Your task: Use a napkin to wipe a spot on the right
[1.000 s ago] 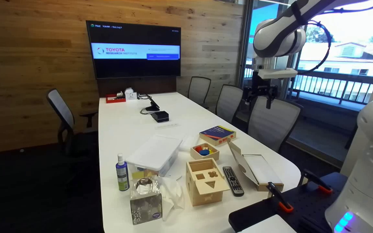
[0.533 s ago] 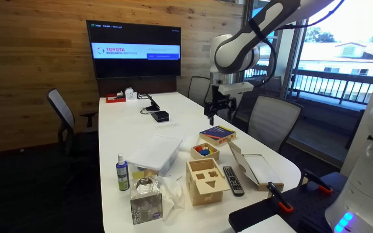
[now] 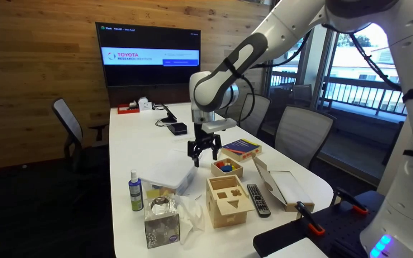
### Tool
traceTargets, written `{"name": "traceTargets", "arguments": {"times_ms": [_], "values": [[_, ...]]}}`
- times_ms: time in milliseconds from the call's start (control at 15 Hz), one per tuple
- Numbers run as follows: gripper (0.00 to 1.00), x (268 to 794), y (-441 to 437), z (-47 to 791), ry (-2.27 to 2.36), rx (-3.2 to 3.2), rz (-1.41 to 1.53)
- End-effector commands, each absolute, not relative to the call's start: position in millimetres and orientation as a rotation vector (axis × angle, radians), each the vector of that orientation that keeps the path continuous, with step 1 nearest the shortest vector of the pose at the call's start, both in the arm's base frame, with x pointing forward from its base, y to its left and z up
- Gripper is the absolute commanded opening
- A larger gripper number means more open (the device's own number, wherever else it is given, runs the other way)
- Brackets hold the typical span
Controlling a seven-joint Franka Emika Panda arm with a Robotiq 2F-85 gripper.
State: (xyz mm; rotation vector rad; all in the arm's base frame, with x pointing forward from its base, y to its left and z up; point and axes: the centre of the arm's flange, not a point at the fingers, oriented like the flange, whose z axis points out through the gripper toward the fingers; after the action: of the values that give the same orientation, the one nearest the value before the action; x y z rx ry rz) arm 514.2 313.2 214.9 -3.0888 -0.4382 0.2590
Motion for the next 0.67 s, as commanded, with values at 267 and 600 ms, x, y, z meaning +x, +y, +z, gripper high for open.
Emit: {"name": "traceTargets", "arguments": {"times_ms": [267, 600], "values": [[1.0, 541.5, 351.6, 108.7, -0.521, -3.006, 0.321], [1.0, 546.3, 360.6, 62.8, -0.586, -2.91, 0.291]]}}
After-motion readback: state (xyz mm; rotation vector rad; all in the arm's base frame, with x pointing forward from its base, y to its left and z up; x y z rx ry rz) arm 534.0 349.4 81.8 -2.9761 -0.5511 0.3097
